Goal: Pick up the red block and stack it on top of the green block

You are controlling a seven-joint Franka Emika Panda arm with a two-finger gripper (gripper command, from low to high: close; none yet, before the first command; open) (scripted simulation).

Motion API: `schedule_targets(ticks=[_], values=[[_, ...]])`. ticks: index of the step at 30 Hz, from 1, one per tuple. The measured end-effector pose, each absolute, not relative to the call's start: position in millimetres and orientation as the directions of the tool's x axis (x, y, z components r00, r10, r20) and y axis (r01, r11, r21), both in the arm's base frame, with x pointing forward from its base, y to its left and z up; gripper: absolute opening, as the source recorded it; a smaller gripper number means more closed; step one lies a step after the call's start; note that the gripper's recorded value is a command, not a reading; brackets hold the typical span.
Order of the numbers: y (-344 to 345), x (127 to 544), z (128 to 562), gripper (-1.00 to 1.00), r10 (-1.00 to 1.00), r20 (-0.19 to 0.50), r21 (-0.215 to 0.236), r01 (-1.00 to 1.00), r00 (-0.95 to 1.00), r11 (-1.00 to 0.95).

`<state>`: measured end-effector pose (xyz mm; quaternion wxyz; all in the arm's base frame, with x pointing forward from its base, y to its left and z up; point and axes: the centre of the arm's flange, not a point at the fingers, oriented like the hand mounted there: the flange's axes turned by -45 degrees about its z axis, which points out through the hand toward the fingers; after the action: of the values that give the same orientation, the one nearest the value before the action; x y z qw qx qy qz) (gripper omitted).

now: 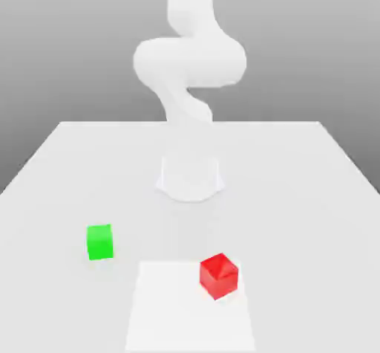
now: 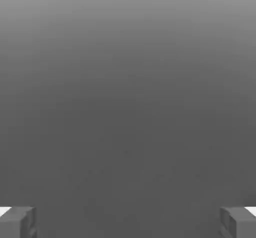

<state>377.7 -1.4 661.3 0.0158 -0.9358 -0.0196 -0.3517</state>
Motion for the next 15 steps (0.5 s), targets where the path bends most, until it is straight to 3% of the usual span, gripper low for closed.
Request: schedule_targets(ticks=[4,8,15], values=[[6.8,420.4,562.2,0.0,0.117,0.54,-0.024,0.154,0.834,-0.988],[23.2,437.8,462.4,0.0,0.221,0.412,-0.025,0.254,0.884,-0.967],[50.0,408.9,285.9,0.0,0.432,0.147,-0.011,0.438,0.89,-0.899]])
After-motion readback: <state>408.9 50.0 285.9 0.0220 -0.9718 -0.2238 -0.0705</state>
